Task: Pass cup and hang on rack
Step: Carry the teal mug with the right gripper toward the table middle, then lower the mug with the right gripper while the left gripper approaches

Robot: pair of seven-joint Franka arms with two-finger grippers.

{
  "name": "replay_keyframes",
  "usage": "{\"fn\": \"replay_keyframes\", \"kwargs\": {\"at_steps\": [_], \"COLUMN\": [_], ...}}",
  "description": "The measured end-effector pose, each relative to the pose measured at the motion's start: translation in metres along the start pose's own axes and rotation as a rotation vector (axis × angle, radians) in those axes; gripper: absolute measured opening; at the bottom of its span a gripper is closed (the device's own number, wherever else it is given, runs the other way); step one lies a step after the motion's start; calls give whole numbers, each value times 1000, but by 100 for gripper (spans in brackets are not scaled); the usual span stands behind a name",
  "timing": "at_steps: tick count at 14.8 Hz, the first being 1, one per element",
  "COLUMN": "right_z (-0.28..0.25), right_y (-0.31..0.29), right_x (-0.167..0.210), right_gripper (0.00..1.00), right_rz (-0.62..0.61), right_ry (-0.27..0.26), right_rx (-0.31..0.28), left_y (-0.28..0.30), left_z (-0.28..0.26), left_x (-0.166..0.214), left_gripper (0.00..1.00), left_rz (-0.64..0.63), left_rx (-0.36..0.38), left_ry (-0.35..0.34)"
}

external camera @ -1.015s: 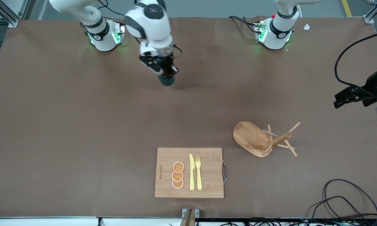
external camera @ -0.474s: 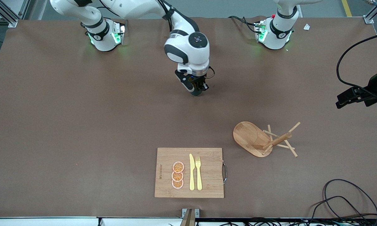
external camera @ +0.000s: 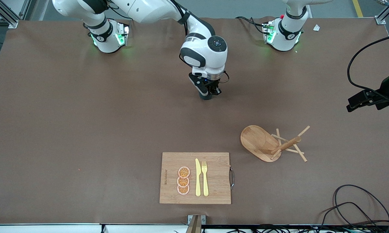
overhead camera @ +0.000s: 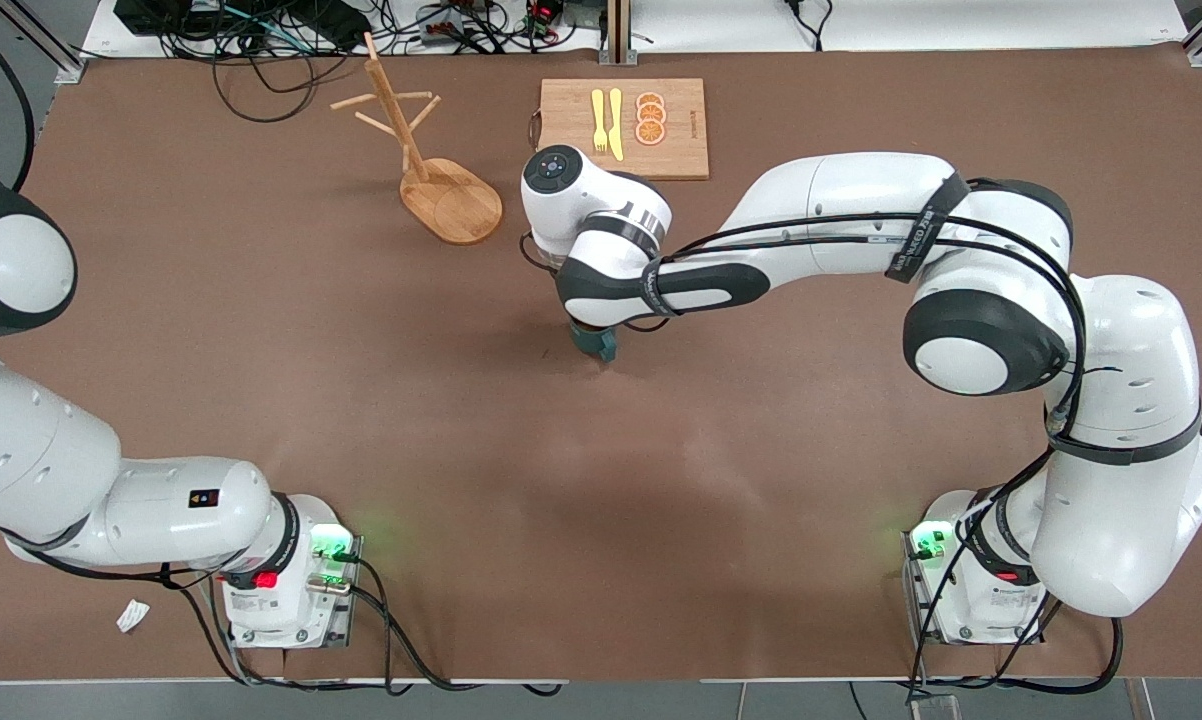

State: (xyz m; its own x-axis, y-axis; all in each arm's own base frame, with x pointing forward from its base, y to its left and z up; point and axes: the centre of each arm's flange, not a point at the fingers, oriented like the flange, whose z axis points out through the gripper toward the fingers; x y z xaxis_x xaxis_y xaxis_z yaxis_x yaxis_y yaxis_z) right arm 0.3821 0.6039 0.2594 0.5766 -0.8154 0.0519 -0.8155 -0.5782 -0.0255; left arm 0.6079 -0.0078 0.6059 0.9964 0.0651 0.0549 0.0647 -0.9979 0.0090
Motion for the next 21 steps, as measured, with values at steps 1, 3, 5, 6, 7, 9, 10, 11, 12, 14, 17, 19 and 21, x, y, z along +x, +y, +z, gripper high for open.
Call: {"fn": "replay_keyframes", "kwargs": {"at_steps": [1, 3, 5, 6, 7, 9, 10, 11, 12, 14, 17, 19, 21], "right_z": [1, 4, 6, 7, 8, 9, 9, 9, 9, 9, 9, 8, 8], "right_y": [0, 0, 0, 0, 0, -1, -1, -1, -2, -2, -3, -3, -3], "right_x": [1, 1, 2, 2, 2, 1, 1, 1, 1, 1, 1, 1, 1], "right_gripper": [4, 4, 4, 4, 4, 4, 4, 4, 4, 4, 18, 36, 57], "right_rz": [5, 2, -32, -56, -80, -124, -148, -168, -178, -186, -185, -180, -177], "right_ry": [2, 9, 30, 34, 34, 35, 35, 35, 35, 35, 34, 34, 34], "right_rx": [-2, -4, 6, 6, 4, 2, 0, -1, -1, -1, 0, 1, 2], "left_y": [0, 0, 0, 3, 6, 14, 20, 26, 34, 53, 95, 124, 146], "left_z": [1, 5, 8, 9, 9, 9, 8, 8, 7, 5, 1, -3, -5], "left_x": [0, 2, 3, 3, 2, 2, 1, 0, -2, -7, -19, -29, -37], "left_gripper": [100, 100, 100, 100, 100, 100, 100, 100, 100, 100, 100, 100, 100], "left_rz": [-1, -7, -25, -29, -29, -41, -54, -76, -104, -162, -252, -303, -349], "left_rx": [0, 0, 0, -1, -2, -5, -7, -9, -11, -16, -24, -30, -35], "left_ry": [-2, -10, -15, -16, -16, -16, -16, -15, -18, -26, -40, -44, -48]}}
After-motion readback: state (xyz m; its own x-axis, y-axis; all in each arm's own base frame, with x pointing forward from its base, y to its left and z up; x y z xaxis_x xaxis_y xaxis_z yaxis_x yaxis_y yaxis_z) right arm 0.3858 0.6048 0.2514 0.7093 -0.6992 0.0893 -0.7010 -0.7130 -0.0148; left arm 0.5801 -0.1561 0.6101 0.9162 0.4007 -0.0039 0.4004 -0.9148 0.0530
